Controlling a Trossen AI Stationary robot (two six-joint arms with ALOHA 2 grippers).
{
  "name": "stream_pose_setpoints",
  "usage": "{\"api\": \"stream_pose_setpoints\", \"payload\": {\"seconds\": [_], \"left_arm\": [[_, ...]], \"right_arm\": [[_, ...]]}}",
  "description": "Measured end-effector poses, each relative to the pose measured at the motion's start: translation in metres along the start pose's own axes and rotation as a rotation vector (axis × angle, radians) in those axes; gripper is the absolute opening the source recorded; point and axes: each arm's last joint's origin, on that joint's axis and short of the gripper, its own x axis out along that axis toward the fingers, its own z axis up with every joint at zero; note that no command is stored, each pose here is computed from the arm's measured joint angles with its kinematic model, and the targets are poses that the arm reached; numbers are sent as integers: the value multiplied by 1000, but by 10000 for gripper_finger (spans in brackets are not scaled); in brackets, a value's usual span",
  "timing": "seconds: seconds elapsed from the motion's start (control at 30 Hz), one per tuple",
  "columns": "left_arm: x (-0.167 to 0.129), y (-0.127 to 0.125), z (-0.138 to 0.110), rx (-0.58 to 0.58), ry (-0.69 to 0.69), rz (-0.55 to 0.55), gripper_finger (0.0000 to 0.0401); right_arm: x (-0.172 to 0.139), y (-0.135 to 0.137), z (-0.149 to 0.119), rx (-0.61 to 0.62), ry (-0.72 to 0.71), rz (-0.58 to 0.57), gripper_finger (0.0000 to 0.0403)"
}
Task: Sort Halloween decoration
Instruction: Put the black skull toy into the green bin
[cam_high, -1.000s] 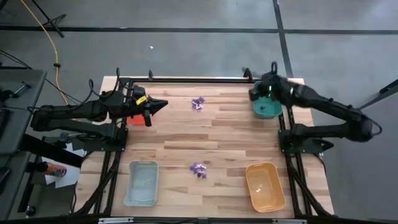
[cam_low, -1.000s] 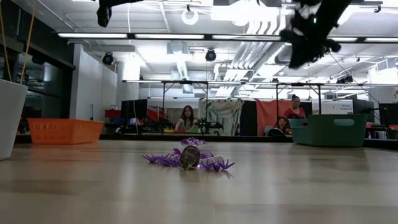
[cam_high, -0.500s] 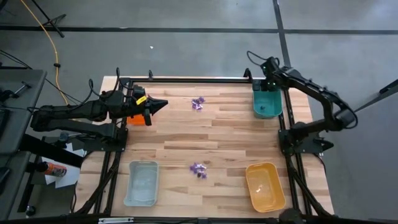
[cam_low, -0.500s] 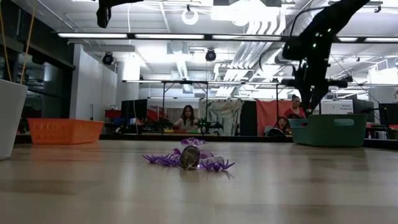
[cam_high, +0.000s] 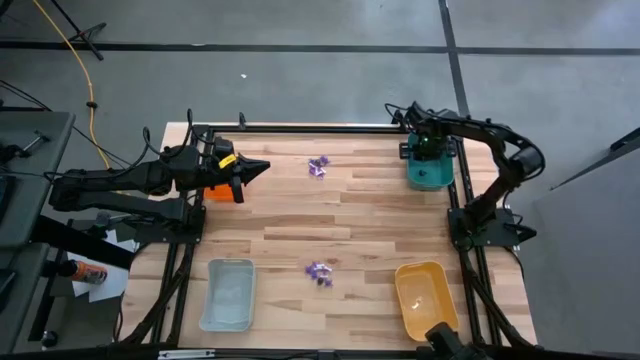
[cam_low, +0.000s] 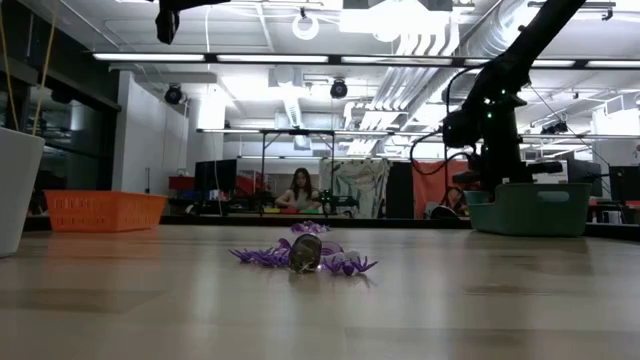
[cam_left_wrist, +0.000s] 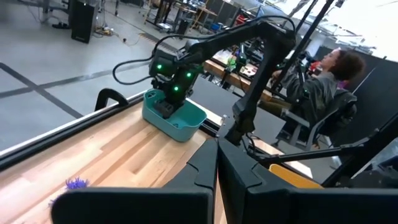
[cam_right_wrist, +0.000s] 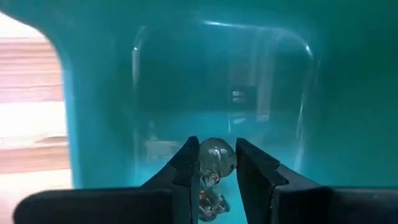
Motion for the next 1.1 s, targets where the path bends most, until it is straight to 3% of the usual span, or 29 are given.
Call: {"api": "stream_pose_setpoints", "payload": {"seconds": [0.4, 0.83, 0.97, 1.1], "left_arm": [[0, 0, 0, 65, 0, 0, 1], [0, 0, 0, 66, 0, 0, 1], [0, 0, 0, 71, 0, 0, 1], [0, 0, 0, 138, -1, 0, 1]], "right_arm": [[0, 0, 1, 20, -16, -4, 74], [-2, 0, 1, 19, -23, 4, 189], [-20, -3, 1, 16, -103, 58, 196], [-58, -10, -3, 23, -272, 196, 197]]}}
